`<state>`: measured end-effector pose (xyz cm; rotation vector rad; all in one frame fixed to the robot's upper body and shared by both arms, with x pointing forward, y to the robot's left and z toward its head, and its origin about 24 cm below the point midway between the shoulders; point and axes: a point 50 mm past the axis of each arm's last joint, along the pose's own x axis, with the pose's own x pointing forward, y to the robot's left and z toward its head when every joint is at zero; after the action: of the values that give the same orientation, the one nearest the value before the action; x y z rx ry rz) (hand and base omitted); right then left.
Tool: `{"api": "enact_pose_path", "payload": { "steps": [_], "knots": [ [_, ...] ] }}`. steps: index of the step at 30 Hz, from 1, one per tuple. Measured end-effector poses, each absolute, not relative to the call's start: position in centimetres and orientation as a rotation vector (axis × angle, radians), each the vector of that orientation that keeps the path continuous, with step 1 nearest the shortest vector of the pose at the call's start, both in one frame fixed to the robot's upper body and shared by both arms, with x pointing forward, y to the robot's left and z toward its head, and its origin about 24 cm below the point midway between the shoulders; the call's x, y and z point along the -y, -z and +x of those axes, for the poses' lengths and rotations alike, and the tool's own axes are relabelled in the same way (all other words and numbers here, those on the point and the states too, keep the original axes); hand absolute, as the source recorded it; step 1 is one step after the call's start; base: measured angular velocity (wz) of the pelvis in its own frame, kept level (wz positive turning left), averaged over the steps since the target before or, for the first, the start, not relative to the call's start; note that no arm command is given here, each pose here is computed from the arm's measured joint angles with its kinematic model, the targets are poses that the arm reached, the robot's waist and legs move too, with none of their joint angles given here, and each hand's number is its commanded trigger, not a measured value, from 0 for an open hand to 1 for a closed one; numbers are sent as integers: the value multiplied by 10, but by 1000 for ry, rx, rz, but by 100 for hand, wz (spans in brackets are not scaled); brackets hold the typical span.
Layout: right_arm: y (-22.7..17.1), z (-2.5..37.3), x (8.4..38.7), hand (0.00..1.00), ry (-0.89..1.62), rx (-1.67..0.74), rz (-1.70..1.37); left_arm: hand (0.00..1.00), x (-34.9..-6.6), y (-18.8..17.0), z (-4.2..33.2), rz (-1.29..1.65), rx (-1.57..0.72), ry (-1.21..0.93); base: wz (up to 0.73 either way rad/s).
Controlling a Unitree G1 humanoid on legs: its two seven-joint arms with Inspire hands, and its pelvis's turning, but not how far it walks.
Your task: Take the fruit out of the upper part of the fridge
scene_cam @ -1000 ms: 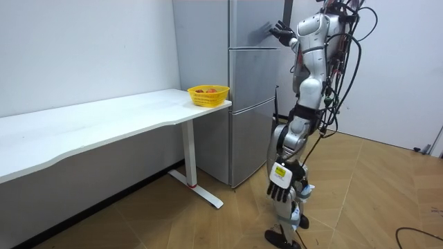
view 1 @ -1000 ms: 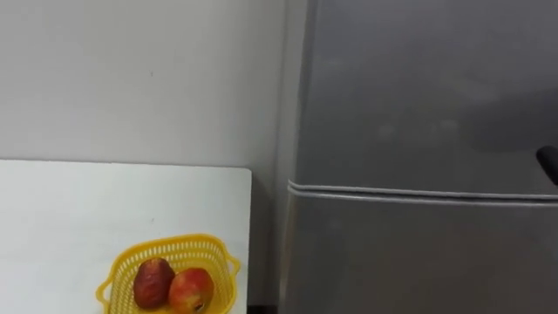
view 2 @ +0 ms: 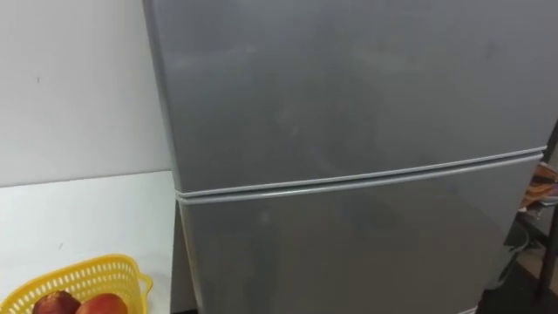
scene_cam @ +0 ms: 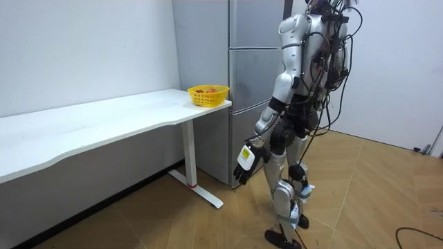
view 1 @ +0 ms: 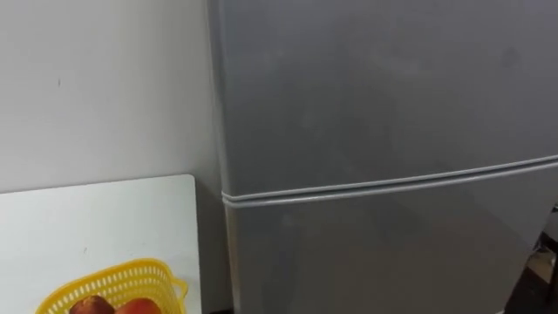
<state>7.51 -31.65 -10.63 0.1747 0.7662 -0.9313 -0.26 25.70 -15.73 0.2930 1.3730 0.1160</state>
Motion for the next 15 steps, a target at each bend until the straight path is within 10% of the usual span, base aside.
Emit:
{"api": "enact_pose_path", "payload": {
  "steps": [15],
  "knots": [
    [161, 13, 261, 0, 621, -1273, 15, 0, -243, 164, -21, 257, -1499, -76, 10]
  ]
}}
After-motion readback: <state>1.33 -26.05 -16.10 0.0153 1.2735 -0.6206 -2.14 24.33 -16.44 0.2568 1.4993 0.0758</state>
